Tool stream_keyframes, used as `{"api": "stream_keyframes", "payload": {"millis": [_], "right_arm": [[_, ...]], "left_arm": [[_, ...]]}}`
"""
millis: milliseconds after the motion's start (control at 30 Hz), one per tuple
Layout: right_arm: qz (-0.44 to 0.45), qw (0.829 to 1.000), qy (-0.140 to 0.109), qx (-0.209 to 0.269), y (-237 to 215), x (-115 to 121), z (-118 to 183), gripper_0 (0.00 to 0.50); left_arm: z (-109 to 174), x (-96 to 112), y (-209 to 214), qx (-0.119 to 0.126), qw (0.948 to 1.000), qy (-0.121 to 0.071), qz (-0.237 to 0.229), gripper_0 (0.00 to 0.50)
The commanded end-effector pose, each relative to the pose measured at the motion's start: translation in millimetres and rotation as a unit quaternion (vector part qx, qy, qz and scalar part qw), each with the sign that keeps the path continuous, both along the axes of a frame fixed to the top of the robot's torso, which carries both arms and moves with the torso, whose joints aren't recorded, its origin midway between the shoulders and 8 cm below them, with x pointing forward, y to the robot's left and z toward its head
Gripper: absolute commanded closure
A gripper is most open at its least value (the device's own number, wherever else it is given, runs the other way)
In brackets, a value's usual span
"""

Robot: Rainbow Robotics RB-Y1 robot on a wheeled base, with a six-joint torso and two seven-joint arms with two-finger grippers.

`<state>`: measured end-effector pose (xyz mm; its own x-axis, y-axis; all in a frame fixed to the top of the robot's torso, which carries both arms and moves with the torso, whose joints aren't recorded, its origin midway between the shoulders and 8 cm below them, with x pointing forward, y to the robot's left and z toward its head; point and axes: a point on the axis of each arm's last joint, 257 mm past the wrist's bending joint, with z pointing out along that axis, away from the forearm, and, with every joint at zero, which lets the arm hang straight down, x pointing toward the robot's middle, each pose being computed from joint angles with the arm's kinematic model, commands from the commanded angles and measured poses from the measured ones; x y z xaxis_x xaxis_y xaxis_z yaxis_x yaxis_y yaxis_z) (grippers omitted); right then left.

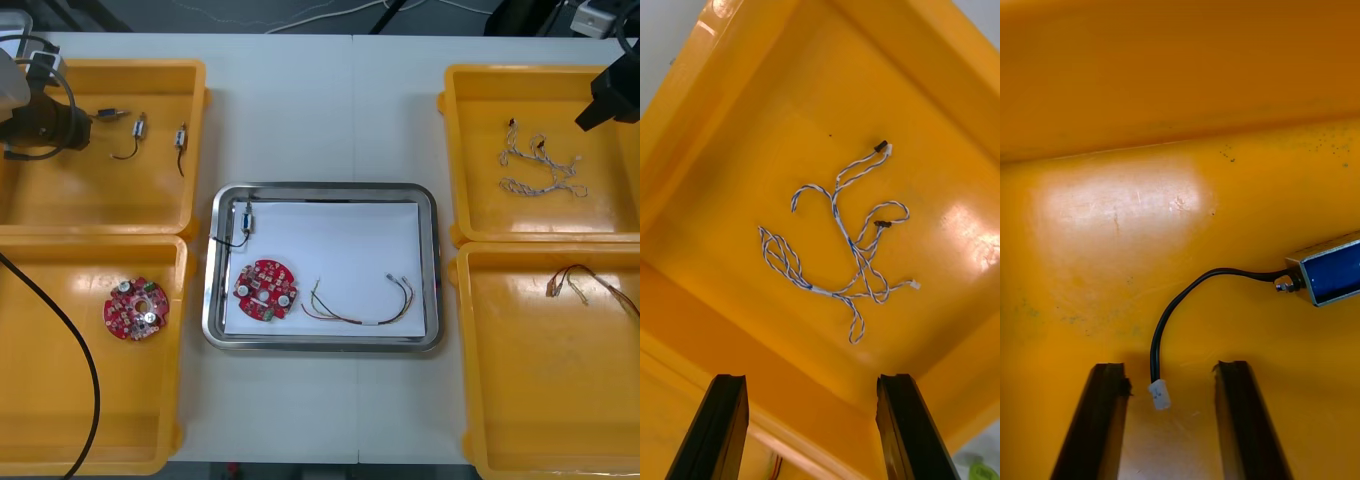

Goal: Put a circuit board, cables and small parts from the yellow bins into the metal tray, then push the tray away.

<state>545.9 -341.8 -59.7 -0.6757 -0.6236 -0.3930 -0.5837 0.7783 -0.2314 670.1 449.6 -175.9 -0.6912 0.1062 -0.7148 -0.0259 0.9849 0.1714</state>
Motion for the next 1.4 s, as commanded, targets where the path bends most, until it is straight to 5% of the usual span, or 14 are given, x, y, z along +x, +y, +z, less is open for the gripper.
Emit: {"api": "stream_keyframes", "payload": {"millis": [33,167,433,833,1100,1400], "right_arm": [[0.03,0.999,-0.012,0.002,15,9,-22,0.0],[0.038,0.999,-0.023,-0.003,21,18,-41,0.0],[0.023,0.999,-0.032,-0.003,18,25,-77,0.0],[-0.147,0.986,0.001,0.076,9,15,-102,0.0],[-0.306,0.939,0.025,0.153,20,13,-112,0.0],[-0.474,0.856,0.038,0.2,18,8,-129,0.0]], "left_arm": [[-12,-2,-4,-0.042,0.9986,-0.007,0.032,0.328],[-14,-2,-6,-0.044,0.9986,-0.005,0.031,0.5],[-19,-6,-14,-0.056,0.9982,0.008,0.022,0.5],[-21,-27,-10,-0.064,0.9972,0.033,-0.02,0.5],[-21,-42,2,-0.054,0.9971,0.044,-0.032,0.5],[-21,-62,11,-0.048,0.9961,0.055,-0.05,0.5]]}}
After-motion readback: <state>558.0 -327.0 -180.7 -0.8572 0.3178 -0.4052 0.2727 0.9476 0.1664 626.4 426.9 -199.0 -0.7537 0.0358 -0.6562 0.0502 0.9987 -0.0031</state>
